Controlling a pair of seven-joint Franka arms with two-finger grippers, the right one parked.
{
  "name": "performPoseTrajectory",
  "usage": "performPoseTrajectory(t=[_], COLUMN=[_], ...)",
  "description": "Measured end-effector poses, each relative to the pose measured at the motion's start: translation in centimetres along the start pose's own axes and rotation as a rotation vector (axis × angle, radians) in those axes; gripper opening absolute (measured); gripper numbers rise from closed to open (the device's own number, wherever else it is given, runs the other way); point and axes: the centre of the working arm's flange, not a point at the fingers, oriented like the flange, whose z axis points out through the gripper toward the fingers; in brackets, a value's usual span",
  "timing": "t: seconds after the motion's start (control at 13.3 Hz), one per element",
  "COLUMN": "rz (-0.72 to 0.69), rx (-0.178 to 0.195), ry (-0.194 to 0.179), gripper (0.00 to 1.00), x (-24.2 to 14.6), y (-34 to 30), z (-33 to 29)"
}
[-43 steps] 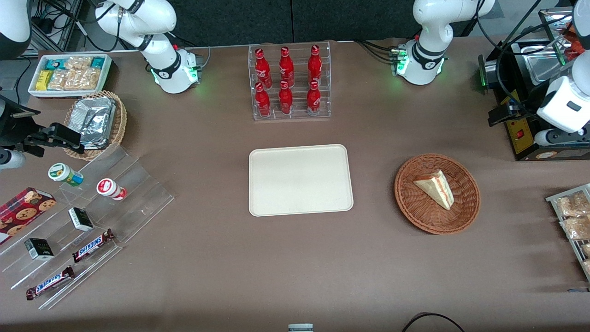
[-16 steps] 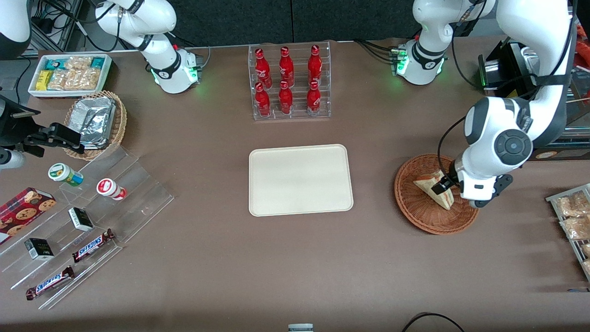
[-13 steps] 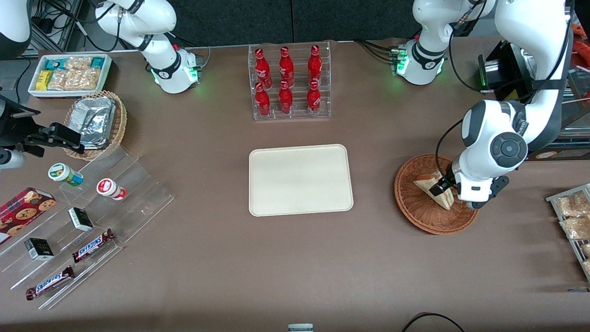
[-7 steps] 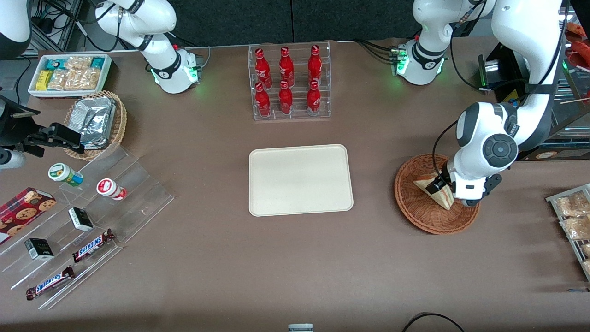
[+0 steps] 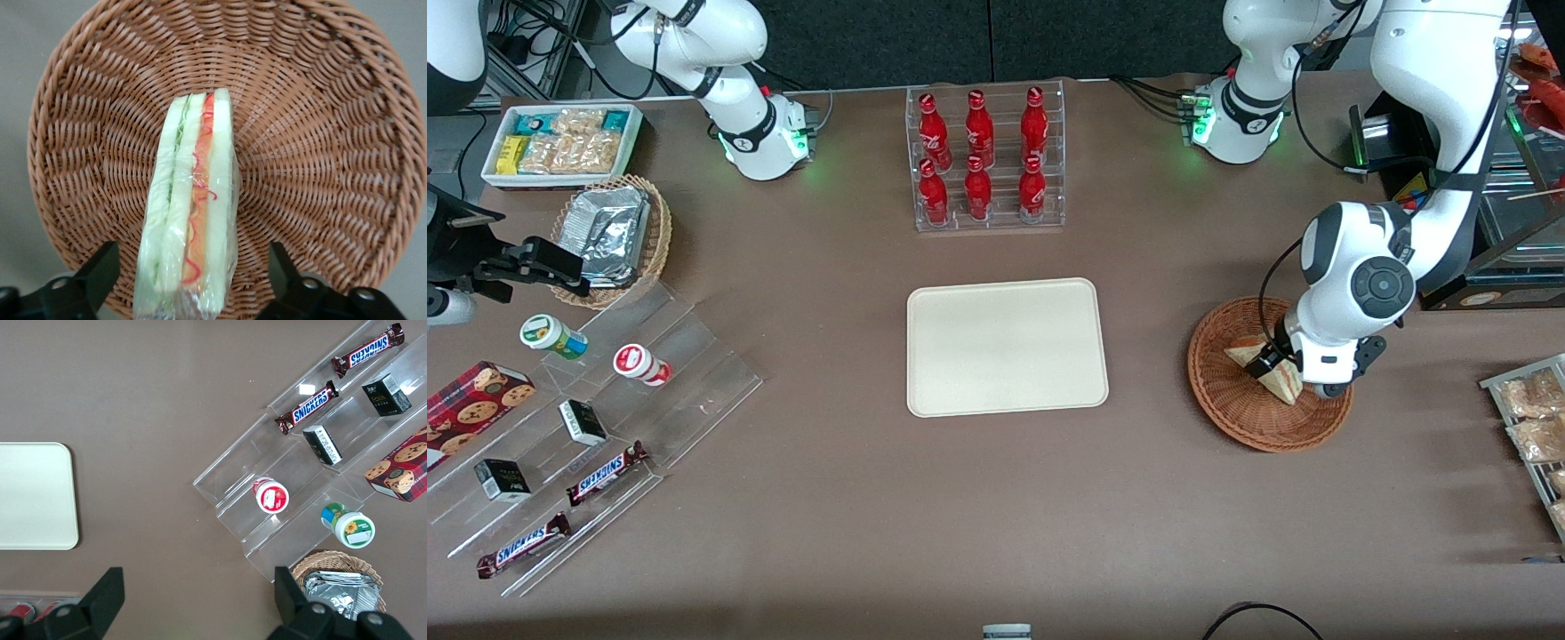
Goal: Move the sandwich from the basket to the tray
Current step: 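Lower the open left gripper onto the sandwich and close on it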
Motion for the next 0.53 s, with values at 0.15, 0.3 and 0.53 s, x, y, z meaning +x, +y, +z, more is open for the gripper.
performPoseTrajectory(t=[0.15,0.3,0.53], rz=[-0.033,-0.044,-0.048], rx=[0.011,0.019,0.050], ry=[-0.012,-0.019,-0.037], gripper=[0.88,0.65,0.37], x=[0.05,0.08,0.06], y=[-0.17,-0.30,-0.55], z=[0.95,1.26,0.85])
